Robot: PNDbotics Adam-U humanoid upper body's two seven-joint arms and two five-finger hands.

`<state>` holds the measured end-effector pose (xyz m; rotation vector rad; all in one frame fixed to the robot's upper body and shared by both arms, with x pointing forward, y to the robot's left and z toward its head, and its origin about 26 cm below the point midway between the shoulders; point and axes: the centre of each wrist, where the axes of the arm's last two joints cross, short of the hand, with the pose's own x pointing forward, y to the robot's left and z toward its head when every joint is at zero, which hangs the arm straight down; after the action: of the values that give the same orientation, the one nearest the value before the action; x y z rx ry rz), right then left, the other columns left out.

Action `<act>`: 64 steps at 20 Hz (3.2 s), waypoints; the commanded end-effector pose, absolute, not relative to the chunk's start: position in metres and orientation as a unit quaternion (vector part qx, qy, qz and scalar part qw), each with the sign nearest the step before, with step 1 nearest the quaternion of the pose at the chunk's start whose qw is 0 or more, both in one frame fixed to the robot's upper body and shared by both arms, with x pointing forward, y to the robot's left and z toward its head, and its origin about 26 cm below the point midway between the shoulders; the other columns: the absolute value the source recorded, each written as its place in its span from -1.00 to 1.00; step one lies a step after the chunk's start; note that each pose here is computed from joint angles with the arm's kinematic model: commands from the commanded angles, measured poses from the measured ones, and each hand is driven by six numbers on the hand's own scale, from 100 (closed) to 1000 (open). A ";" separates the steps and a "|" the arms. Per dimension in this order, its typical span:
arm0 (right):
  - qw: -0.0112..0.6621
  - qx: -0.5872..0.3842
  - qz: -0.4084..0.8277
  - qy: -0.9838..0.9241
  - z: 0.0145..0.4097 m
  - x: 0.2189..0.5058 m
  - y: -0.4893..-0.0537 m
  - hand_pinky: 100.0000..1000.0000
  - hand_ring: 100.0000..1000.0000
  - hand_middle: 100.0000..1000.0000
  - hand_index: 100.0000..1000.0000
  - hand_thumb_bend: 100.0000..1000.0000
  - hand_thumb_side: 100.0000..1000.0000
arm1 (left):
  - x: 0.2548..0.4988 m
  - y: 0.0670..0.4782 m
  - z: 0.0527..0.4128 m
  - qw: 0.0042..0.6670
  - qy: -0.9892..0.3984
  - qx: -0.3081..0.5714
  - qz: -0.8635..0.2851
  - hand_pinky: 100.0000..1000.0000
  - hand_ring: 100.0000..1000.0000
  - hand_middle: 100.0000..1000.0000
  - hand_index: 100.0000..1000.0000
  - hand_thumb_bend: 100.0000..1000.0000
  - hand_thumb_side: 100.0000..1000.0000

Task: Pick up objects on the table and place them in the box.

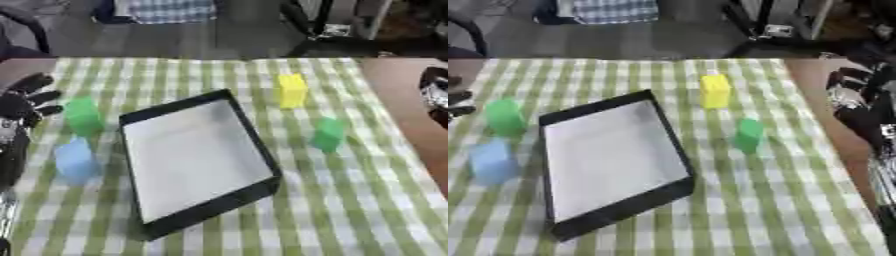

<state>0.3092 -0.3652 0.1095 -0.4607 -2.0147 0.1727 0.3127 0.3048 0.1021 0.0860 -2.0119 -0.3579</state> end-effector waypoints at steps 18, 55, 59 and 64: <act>0.497 -0.199 0.085 -0.840 0.120 0.310 -0.369 0.56 0.57 0.64 0.91 -0.82 -0.52 | 0.317 0.326 0.133 0.493 -0.826 0.141 -0.236 0.52 0.61 0.64 0.80 0.10 0.67; 0.512 -0.206 0.103 -0.828 0.116 0.307 -0.376 0.56 0.57 0.64 0.92 -0.89 -0.54 | 0.354 0.388 0.195 0.432 -0.440 0.261 -0.743 0.37 0.40 0.45 0.84 0.37 0.04; 0.513 -0.204 0.104 -0.828 0.115 0.307 -0.375 0.56 0.57 0.64 0.92 -0.89 -0.54 | 0.358 0.384 0.193 0.451 -0.419 0.253 -0.746 0.35 0.39 0.45 0.84 0.38 0.05; 0.514 -0.203 0.103 -0.827 0.115 0.307 -0.375 0.57 0.57 0.64 0.92 -0.89 -0.54 | 0.364 0.382 0.182 0.475 -0.417 0.269 -0.727 0.36 0.40 0.46 0.84 0.38 0.06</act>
<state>0.3058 -0.3728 0.1051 -0.4752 -1.9673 0.2272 0.3626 0.3772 0.1691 0.6006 -1.0204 -1.7954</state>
